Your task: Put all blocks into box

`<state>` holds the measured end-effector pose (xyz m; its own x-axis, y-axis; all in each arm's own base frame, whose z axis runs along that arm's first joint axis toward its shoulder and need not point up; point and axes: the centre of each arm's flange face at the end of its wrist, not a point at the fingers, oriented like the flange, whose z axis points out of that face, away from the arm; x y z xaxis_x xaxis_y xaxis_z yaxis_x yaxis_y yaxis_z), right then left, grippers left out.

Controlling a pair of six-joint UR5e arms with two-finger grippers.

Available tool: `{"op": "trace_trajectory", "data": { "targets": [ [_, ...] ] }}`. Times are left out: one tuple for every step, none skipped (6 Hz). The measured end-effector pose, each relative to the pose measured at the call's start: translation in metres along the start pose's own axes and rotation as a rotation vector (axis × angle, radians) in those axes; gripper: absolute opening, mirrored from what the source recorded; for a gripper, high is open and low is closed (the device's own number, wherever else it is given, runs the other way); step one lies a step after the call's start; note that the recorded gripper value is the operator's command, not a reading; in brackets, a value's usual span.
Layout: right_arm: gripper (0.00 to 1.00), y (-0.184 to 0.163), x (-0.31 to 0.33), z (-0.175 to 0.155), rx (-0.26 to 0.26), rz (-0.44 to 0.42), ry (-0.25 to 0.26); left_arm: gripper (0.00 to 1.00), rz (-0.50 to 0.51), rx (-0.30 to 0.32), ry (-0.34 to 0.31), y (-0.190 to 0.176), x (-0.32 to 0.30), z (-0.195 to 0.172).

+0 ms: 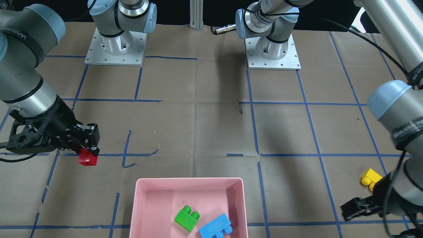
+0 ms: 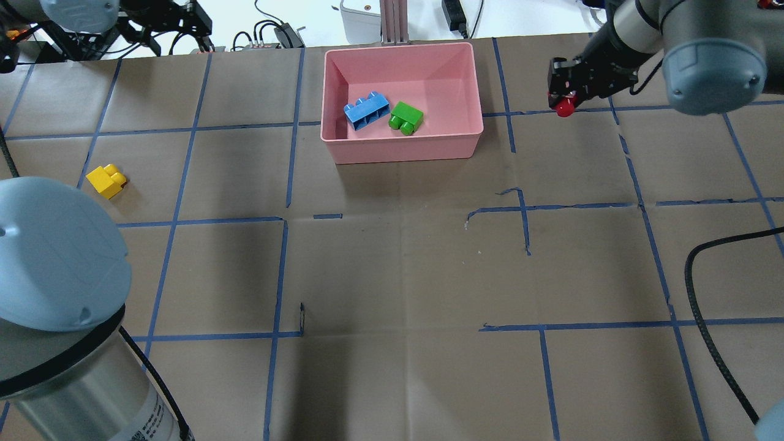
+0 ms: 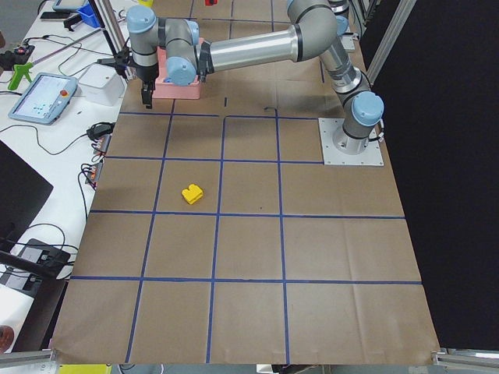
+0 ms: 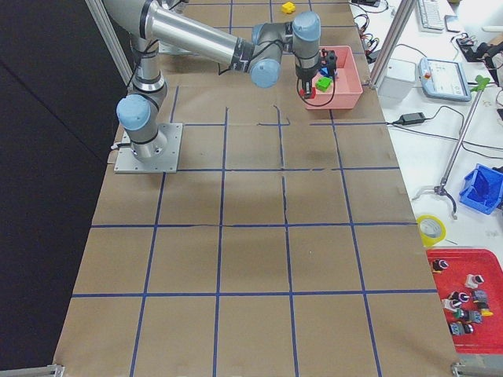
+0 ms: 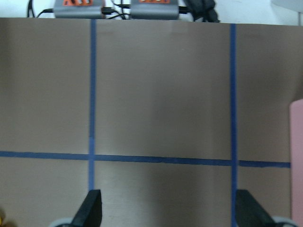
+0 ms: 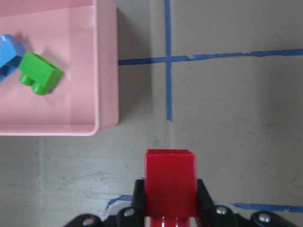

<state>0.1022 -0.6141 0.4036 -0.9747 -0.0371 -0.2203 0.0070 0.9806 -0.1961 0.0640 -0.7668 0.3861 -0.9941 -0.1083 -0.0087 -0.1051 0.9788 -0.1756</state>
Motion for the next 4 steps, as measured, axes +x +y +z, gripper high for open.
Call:
{"op": "trace_trajectory", "data": {
  "targets": [
    [0.06,-0.022,-0.056,0.017,0.022,-0.034,-0.028,0.99,-0.056,-0.009,-0.013,0.003,-0.078,0.006],
    [0.06,-0.045,-0.106,0.052,0.062,-0.051,-0.051,0.99,-0.121,-0.022,-0.022,0.011,-0.149,0.022],
    [0.23,-0.061,-0.155,0.094,0.104,-0.036,-0.075,0.99,-0.229,-0.040,-0.027,0.025,-0.205,0.044],
    [0.88,-0.068,-0.184,0.124,0.135,-0.018,-0.083,0.99,-0.389,-0.067,-0.030,0.045,-0.240,0.063]
  ]
}}
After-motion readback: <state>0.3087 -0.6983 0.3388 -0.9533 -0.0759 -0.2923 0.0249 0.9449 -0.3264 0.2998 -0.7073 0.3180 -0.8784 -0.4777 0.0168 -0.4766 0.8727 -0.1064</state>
